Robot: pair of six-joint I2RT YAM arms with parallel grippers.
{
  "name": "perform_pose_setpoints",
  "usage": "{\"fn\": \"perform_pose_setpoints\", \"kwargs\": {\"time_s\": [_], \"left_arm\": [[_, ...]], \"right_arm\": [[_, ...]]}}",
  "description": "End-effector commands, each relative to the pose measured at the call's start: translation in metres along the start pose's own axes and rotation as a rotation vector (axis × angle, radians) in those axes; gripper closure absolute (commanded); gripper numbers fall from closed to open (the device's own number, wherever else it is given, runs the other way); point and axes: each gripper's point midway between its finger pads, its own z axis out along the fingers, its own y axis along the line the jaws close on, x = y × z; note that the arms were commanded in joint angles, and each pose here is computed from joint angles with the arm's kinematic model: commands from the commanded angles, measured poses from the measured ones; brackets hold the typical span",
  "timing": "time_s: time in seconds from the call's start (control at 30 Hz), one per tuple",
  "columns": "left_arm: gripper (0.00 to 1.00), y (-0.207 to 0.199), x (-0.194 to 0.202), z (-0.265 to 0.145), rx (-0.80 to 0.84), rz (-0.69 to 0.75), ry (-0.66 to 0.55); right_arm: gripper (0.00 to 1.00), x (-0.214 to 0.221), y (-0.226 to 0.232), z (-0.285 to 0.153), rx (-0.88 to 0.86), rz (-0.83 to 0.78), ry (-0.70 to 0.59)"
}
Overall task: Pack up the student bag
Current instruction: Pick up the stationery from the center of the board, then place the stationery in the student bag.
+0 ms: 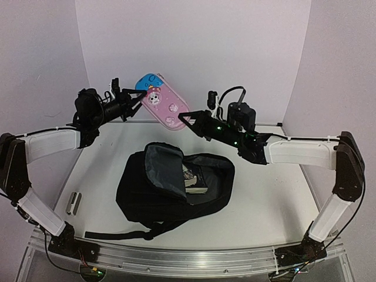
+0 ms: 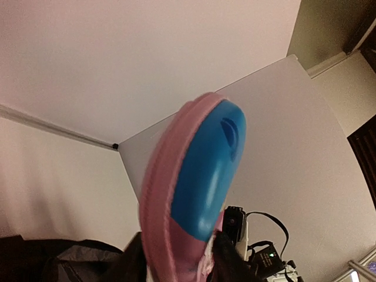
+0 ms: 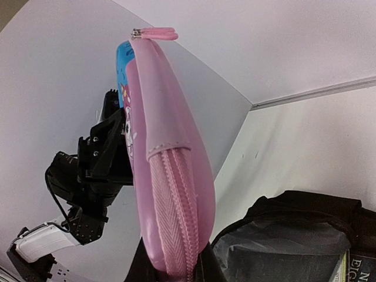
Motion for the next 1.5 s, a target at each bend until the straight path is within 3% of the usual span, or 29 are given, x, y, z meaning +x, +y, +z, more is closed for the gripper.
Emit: {"fn": "perform_pose_setpoints", "kwargs": {"time_s": [0.0,0.1,0.3,0.5,0.83,0.9,1.03,1.13,1.23,1.47], "left_arm": [[0.42,0.019,0.042,-0.007,-0.085,-0.009,0.168],[0.32,0.058,0.068,-0.021,-0.235,-0.013,0.264],[0.26,0.110,0.119,-0.065,-0.472,-0.082,0.440],[0.21,0.095,0.139,-0.079,-0.414,-0.111,0.504],[0.21,0.079,0.169,-0.075,-0.297,-0.167,0.619],[0.31,0.076,0.173,-0.071,-0.292,-0.156,0.641],[0.76,0.060,0.168,-0.066,-0.259,-0.099,0.633],[0.97,0.042,0.159,-0.066,-0.221,-0.034,0.613],[1.00,0.016,0.150,-0.068,-0.164,0.047,0.597],[1.00,-0.031,0.139,-0.076,-0.030,0.157,0.559]], "right_arm": [[1.00,-0.044,0.019,-0.025,0.041,-0.086,-0.155],[1.00,-0.064,-0.006,-0.045,0.215,-0.131,-0.196],[1.00,-0.104,-0.066,-0.102,0.532,-0.172,-0.228],[1.00,-0.117,-0.109,-0.155,0.703,-0.160,-0.214],[1.00,-0.103,-0.118,-0.182,0.804,-0.190,-0.071],[1.00,-0.094,-0.115,-0.178,0.771,-0.185,-0.007],[1.00,-0.066,-0.100,-0.164,0.648,-0.147,0.156],[1.00,-0.037,-0.084,-0.153,0.506,-0.093,0.300],[1.00,-0.005,-0.069,-0.143,0.356,-0.007,0.448],[1.00,0.042,-0.082,-0.138,0.278,0.098,0.629]]}}
